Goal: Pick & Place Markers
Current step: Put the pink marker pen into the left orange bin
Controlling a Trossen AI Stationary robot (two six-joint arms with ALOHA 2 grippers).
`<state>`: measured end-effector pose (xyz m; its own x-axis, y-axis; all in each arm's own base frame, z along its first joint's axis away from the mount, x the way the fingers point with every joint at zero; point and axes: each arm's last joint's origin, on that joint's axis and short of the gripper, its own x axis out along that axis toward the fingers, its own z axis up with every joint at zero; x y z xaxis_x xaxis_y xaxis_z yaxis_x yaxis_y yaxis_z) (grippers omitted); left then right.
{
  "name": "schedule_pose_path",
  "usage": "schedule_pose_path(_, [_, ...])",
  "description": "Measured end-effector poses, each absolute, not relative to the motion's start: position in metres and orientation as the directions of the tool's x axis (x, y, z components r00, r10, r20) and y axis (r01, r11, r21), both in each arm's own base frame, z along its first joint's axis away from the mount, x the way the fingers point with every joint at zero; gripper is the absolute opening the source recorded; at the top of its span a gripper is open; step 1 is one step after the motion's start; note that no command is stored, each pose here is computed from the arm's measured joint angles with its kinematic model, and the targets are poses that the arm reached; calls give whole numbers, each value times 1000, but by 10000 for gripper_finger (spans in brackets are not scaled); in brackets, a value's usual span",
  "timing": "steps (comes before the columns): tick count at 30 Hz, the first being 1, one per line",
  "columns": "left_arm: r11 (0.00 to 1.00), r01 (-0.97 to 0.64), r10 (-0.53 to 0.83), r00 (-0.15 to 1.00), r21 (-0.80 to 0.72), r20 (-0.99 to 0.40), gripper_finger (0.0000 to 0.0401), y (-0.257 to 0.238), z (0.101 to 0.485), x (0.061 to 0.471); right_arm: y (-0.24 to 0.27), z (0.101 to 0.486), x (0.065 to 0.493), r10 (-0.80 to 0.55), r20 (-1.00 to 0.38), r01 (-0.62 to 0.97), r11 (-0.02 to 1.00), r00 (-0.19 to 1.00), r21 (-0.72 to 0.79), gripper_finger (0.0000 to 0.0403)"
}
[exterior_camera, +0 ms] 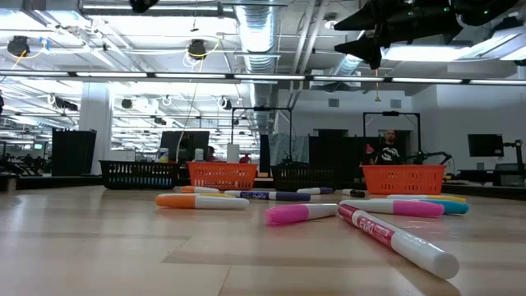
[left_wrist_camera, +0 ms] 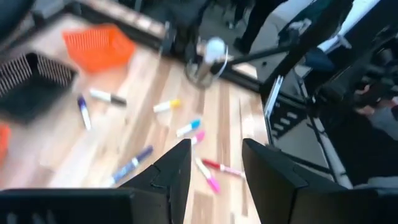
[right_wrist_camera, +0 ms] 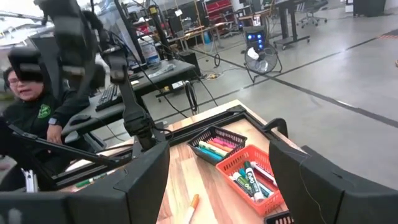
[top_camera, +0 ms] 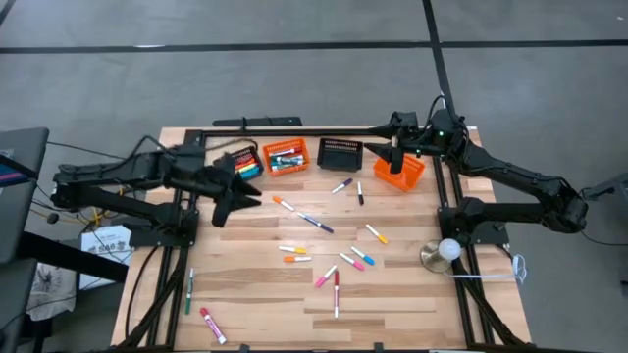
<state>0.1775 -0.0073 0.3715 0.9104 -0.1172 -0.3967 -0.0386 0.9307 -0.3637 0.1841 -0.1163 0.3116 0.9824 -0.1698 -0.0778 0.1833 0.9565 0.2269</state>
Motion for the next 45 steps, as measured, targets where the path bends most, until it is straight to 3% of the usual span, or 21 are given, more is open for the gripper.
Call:
schedule_pose_path(16, [887,-88,-170,851,-454,-497,143,-18,322,175,-98,312,195,-75,-75,91,965,994,244,265])
schedule_pose_path(21, [880,-54,-245,799,-472,-549,143,-34,306,180,-97,312,195,-72,-75,88,966,995,244,265])
schedule_pose_path(26, [864,66,-406,677,-499,-614,143,-61,289,184,-97,312,195,-73,-75,89,966,994,244,265])
schedule_pose_path(33, [798,242,-600,406,-551,-690,143,-111,266,181,-97,312,195,-73,-75,90,965,994,247,265])
schedule_pose_path(39, [794,323,-586,181,-515,-790,143,-150,242,163,-97,312,195,-73,-75,92,952,995,291,265])
schedule_pose_path(45, [803,375,-519,59,-463,-853,143,-180,217,154,-97,312,195,-72,-75,91,952,995,293,265])
